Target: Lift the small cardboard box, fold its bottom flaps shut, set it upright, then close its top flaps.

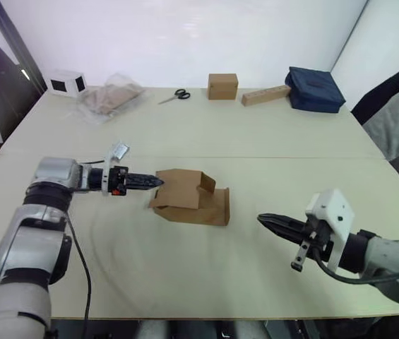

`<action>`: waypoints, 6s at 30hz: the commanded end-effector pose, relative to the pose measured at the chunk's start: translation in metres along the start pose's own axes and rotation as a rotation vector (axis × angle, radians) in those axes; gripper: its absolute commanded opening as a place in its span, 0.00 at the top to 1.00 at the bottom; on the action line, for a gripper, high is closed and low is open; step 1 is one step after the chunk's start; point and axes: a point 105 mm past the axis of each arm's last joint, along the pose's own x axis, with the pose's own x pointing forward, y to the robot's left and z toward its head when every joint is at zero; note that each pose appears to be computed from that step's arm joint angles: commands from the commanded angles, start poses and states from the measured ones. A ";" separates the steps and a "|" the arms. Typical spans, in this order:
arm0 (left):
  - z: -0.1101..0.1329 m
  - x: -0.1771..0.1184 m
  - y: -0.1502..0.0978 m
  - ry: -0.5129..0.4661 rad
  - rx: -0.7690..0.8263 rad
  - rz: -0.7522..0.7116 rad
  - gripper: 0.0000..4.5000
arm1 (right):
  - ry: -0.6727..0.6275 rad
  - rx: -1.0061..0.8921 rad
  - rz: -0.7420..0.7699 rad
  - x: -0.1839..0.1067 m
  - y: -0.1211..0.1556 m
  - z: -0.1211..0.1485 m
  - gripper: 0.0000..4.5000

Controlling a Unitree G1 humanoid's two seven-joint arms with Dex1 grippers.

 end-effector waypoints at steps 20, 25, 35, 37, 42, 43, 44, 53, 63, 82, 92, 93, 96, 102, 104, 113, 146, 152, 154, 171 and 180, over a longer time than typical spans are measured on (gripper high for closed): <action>0.010 0.044 -0.012 -0.010 -0.080 -0.127 0.02 | -0.011 -0.035 -0.017 -0.003 0.011 0.008 1.00; 0.012 0.043 -0.010 -0.030 -0.091 -0.119 0.02 | -0.010 -0.030 -0.015 -0.002 0.014 0.007 1.00; 0.011 0.041 -0.011 -0.024 -0.096 -0.128 0.71 | -0.012 -0.024 -0.015 -0.001 0.015 0.007 1.00; 0.010 0.041 -0.014 -0.018 -0.092 -0.146 0.89 | -0.012 -0.025 -0.016 -0.001 0.015 0.007 1.00; 0.010 0.042 -0.020 -0.005 -0.084 -0.175 0.99 | -0.017 -0.027 -0.021 -0.001 0.014 0.008 1.00; 0.012 0.042 -0.025 -0.011 -0.075 -0.194 0.99 | -0.027 -0.031 -0.035 -0.001 0.013 0.009 1.00; 0.014 0.043 -0.029 -0.015 -0.068 -0.207 0.99 | -0.035 -0.034 -0.045 -0.001 0.011 0.010 1.00; 0.017 0.046 -0.087 -0.042 0.217 -0.383 0.99 | -0.377 -0.065 -0.407 0.027 -0.051 0.058 1.00; 0.018 0.048 -0.095 -0.071 0.226 -0.379 0.99 | -0.374 -0.124 -0.332 0.071 -0.038 0.052 1.00; 0.009 0.052 -0.099 -0.039 0.212 -0.384 0.99 | -0.393 -0.243 -0.213 0.094 -0.016 0.058 1.00; 0.024 0.047 -0.090 -0.115 0.208 -0.324 0.99 | -0.424 -0.202 -0.299 0.056 -0.033 0.069 1.00; 0.029 0.046 -0.090 -0.141 0.210 -0.321 0.99 | -0.421 -0.183 -0.321 0.045 -0.034 0.067 1.00; 0.038 0.043 -0.093 -0.190 0.209 -0.328 0.99 | -0.405 -0.121 -0.351 0.027 -0.031 0.059 1.00; 0.039 0.041 -0.092 -0.198 0.209 -0.322 0.99 | -0.351 0.003 -0.335 0.020 -0.011 0.037 1.00; 0.039 0.041 -0.092 -0.198 0.210 -0.327 0.99 | -0.329 0.032 -0.332 0.022 -0.009 0.028 1.00; 0.036 0.044 -0.100 -0.174 0.209 -0.366 0.99 | -0.317 0.051 -0.321 0.039 -0.013 0.019 1.00; 0.030 0.045 -0.119 -0.157 0.203 -0.410 0.99 | -0.545 0.246 -0.439 -0.013 -0.071 0.047 1.00; 0.030 0.047 -0.121 -0.154 0.209 -0.424 0.99 | -0.493 0.363 -0.524 -0.016 -0.100 0.013 1.00; 0.030 0.048 -0.123 -0.153 0.211 -0.431 0.99 | -0.458 0.373 -0.503 -0.007 -0.101 0.004 1.00; 0.029 0.051 -0.128 -0.165 0.220 -0.450 1.00 | -0.616 0.766 -0.080 0.054 -0.054 0.020 0.22; 0.029 0.054 -0.126 -0.169 0.218 -0.449 1.00 | -0.685 0.857 0.100 0.059 -0.028 0.049 0.22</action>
